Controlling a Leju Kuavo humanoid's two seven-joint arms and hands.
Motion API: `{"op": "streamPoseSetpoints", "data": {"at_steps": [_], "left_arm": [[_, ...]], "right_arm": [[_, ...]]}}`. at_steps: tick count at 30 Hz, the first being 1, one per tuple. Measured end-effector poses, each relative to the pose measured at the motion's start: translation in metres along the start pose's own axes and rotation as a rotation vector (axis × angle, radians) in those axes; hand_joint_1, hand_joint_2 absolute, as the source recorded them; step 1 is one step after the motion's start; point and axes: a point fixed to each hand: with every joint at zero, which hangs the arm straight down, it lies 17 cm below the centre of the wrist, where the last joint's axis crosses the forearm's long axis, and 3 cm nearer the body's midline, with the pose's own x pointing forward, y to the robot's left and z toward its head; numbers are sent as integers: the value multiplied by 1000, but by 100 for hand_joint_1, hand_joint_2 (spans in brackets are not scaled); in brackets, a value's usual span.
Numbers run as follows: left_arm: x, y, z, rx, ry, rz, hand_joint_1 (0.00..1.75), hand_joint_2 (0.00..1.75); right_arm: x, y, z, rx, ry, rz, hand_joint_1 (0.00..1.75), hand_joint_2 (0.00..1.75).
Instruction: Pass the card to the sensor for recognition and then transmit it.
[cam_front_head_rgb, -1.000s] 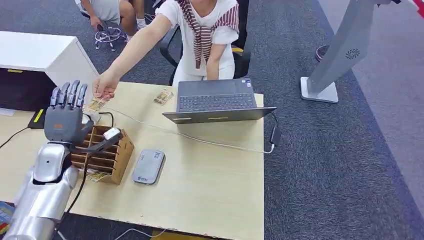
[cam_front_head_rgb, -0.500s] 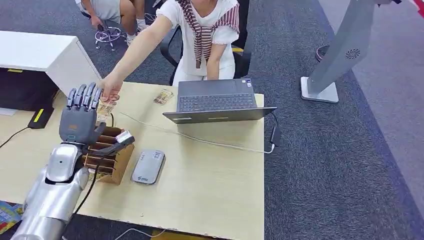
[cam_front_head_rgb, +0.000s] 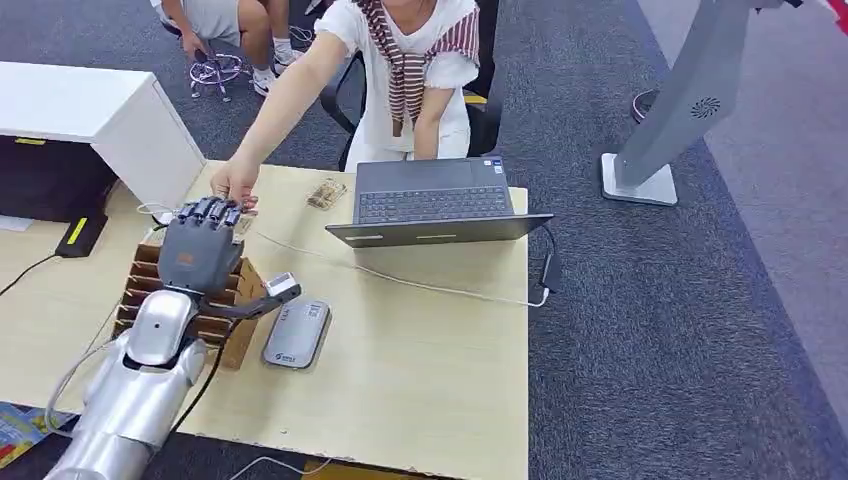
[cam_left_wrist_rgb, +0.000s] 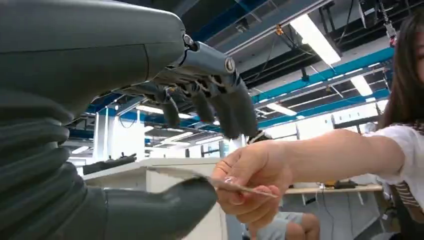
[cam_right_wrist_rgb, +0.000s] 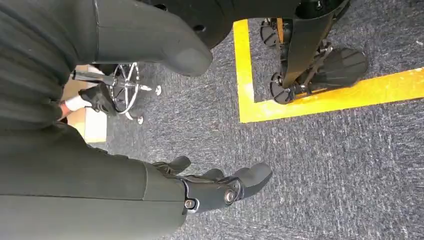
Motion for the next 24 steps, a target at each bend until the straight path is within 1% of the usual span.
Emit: {"op": "streamPoseSetpoints", "data": {"at_steps": [4,19,24], "left_arm": [[14,3,-4,9,-18,18,175,175],[43,13,-18,41,-41,69,175,175],[46,12,-11,47,-28,114,175,175]], "right_arm": [[0,0,0,1,0,1,0,175],[0,3,0,14,-1,7,0,175],[-1,1,0,9,0,5,0,175]]}}
